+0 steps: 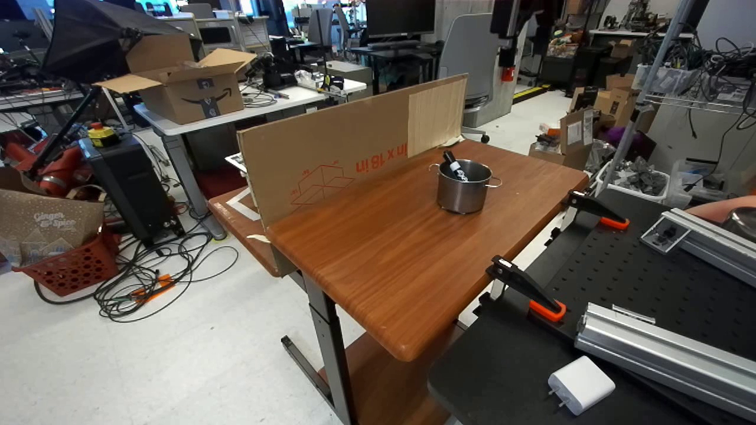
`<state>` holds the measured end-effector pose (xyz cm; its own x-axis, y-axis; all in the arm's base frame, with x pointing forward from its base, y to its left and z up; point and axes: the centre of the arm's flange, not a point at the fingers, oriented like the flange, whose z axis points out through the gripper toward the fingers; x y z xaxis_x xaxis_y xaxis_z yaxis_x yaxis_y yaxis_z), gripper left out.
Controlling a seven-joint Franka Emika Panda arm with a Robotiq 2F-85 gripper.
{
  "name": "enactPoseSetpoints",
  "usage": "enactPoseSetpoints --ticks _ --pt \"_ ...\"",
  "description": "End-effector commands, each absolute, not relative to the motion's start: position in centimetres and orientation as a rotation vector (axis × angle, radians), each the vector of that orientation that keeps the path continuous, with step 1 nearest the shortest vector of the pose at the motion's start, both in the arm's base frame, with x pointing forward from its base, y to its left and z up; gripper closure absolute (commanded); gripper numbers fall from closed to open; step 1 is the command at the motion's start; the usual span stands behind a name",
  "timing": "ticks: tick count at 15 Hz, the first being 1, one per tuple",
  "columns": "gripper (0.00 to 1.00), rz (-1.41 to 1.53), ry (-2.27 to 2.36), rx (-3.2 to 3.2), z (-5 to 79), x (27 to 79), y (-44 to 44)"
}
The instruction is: Take the marker from the pot and put it on the table
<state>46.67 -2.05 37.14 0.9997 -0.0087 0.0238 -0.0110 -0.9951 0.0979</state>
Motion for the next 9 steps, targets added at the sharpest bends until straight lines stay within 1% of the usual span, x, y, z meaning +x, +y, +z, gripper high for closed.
enactPoseSetpoints --ticks 1,9 --pt "0.0 0.116 -0.053 3.101 34.3 47.8 -0.7" --pt "0.0 0.154 -0.166 3.18 29.4 49.6 -0.4"
